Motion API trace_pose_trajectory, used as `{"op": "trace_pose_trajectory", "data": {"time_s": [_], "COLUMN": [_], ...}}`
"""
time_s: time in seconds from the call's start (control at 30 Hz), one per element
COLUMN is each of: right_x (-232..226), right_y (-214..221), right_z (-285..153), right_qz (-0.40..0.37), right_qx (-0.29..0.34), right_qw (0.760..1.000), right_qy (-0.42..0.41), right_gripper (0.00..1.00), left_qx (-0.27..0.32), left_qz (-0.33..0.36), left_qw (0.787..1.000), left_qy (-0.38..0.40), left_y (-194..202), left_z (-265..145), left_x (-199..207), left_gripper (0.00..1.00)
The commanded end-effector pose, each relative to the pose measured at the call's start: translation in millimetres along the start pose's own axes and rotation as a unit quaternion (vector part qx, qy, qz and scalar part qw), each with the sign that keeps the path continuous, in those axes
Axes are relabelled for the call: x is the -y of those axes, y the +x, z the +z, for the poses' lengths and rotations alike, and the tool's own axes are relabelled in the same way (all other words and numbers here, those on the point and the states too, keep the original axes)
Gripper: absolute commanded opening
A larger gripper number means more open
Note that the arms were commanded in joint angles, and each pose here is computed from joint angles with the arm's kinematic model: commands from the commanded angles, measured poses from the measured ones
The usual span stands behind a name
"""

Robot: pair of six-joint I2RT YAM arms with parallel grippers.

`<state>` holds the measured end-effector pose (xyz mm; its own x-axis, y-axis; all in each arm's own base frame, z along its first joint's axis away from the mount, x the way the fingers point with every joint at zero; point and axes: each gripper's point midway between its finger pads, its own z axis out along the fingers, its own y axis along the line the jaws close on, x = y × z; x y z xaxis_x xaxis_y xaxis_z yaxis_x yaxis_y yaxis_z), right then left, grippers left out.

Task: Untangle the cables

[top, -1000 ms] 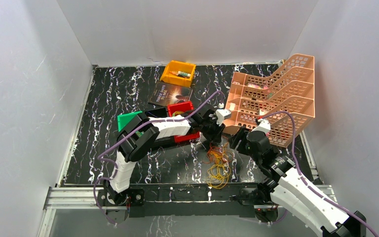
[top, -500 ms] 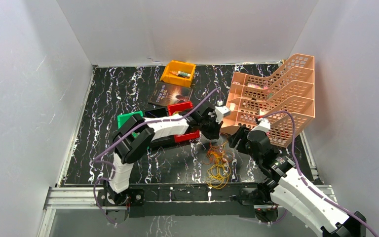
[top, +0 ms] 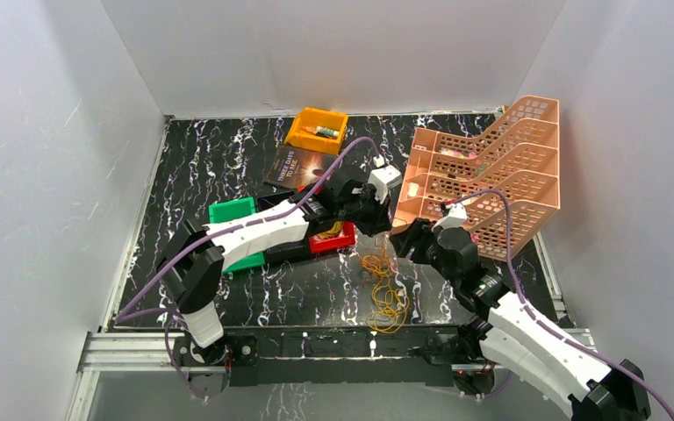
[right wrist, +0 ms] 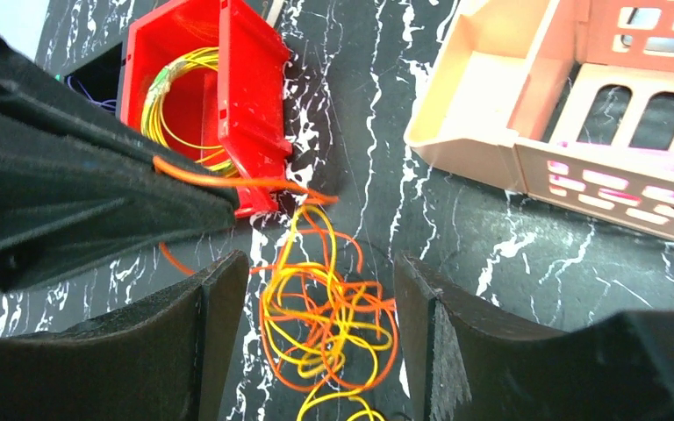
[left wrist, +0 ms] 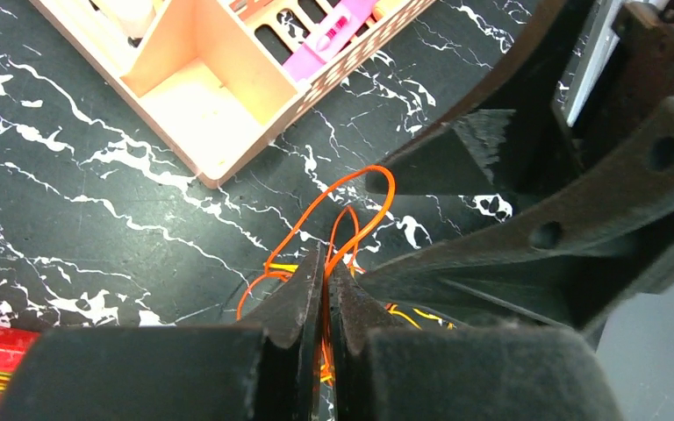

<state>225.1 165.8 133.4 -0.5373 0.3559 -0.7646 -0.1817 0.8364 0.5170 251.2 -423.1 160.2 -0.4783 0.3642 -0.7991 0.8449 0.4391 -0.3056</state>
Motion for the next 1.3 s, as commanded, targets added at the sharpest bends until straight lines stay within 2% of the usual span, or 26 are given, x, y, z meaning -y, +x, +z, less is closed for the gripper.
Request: {"op": "trace_pose_trajectory", "data": {"time_s": [0.0, 0.23, 0.5, 0.93, 1.27], "right_x": [-17.8, -26.9, -42.2, -33.2, -20.2], "right_y": [-16.9, -7.3, -9.9, 28.4, 58.1], "right_z": [12.3, 31.1, 44.4, 58.5, 50.5], "right_qz": [0.013, 0.054, 0.053, 0.047, 0.056], "right_qx": [0.042, 0.057, 0.067, -0.006, -0.053], "right_qw": [0.998, 0.994, 0.989, 0.993, 0.992], "right_qy": [-0.039, -0.082, -0.121, -0.111, -0.104], "right_gripper": [0.70, 0.70, 0.70, 0.70, 0.70], "left_qx": [0.011, 0.027, 0.057, 0.101, 0.144], "left_qz": [-0.006, -0.014, -0.018, 0.011, 0.049], "left_qw": [1.000, 0.999, 0.998, 0.995, 0.988], "left_qy": [0.004, 0.019, 0.034, 0.017, -0.040], "left_y": [-7.4, -17.2, -37.9, -100.9, -158.9], "left_z": [-20.9, -37.0, -54.0, -94.5, -127.4], "left_x": [13.5, 26.3, 41.4, 55.1, 51.7], "left_gripper": [0.00, 0.00, 0.00, 0.00, 0.00]}}
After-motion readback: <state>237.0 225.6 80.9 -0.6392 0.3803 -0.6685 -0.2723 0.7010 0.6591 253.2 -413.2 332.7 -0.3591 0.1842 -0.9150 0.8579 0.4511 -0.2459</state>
